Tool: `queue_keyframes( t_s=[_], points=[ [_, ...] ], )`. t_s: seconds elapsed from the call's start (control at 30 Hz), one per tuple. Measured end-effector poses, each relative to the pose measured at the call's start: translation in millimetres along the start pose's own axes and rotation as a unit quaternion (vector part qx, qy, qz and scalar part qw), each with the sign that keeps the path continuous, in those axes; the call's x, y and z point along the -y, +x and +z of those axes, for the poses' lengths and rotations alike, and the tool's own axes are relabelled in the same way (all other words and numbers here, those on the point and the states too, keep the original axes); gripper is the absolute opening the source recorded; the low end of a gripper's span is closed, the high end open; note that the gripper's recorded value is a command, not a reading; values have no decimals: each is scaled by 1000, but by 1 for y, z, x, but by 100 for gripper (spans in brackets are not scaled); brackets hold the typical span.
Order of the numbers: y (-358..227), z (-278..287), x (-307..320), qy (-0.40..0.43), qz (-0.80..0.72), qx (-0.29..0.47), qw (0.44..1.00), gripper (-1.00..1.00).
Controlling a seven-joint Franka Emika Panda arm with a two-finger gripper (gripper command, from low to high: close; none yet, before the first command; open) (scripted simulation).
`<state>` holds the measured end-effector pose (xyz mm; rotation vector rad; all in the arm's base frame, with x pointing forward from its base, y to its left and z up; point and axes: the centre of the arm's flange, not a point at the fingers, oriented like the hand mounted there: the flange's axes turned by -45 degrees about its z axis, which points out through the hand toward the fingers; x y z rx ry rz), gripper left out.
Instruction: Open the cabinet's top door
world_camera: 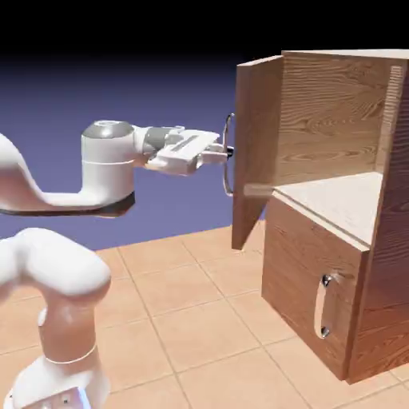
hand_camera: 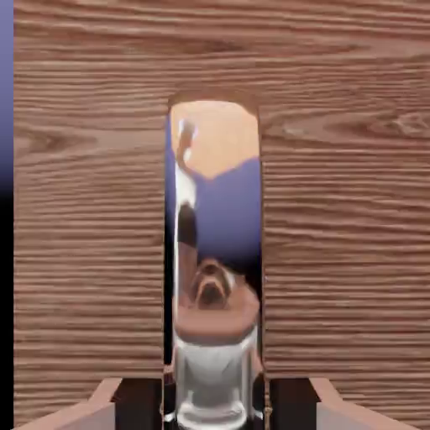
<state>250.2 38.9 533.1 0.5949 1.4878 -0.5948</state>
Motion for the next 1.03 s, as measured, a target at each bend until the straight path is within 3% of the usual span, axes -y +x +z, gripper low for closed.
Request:
queue_keyframes(
  t_s=[0.63, 1.03],
  points=[
    [0, -124, -102, 239, 0, 0, 971, -100],
    [0, -167, -180, 366, 0, 0, 931, -100]
  ],
)
